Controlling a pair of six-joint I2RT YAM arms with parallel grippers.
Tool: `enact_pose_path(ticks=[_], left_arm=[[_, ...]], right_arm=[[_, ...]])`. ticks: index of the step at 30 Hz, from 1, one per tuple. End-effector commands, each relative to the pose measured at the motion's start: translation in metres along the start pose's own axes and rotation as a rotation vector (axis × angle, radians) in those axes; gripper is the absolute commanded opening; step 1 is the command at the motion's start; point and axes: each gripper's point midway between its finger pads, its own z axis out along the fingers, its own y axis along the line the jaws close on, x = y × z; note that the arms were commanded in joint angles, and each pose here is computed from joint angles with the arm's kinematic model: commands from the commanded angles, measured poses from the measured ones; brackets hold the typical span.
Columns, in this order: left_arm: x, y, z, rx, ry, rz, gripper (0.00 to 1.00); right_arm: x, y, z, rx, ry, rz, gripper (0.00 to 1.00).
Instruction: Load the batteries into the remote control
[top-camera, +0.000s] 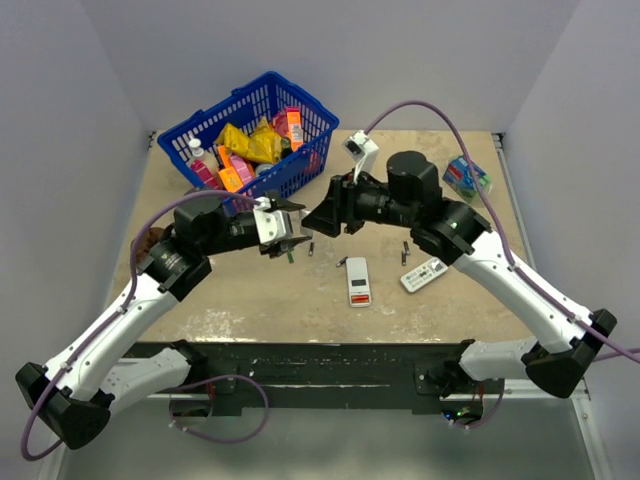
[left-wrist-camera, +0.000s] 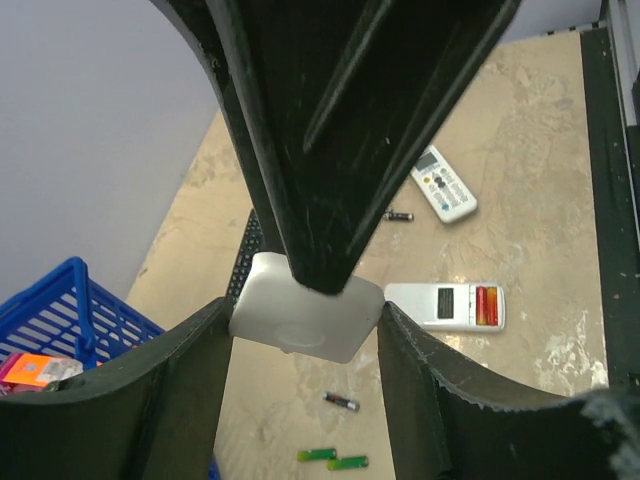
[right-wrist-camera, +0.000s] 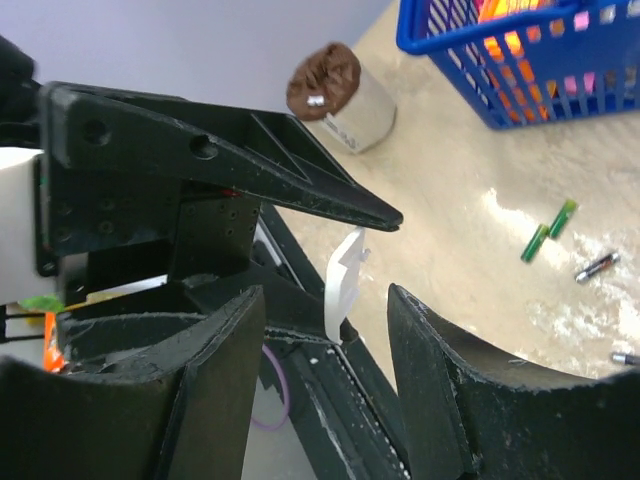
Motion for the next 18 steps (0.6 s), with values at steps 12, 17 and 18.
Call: enact_pose_path(ticks=[12, 17, 18], left_arm=[[0.003, 0.0, 0.002, 0.033, 0.068, 0.024, 0.32], [0.008, -0.002, 0.003, 0.041, 0.081, 0.021, 0.32], [0.009, -0.002, 0.004, 0.042, 0.085, 0.021, 0.33]], right_arm=[[0.01, -0.021, 0.027, 0.159, 0.018, 0.057, 0.4], [0.016, -0.017, 0.031, 0.123, 0.017, 0.107, 0.27], [0.014, -0.015, 0.03, 0.115, 0.006, 0.109, 0.21]])
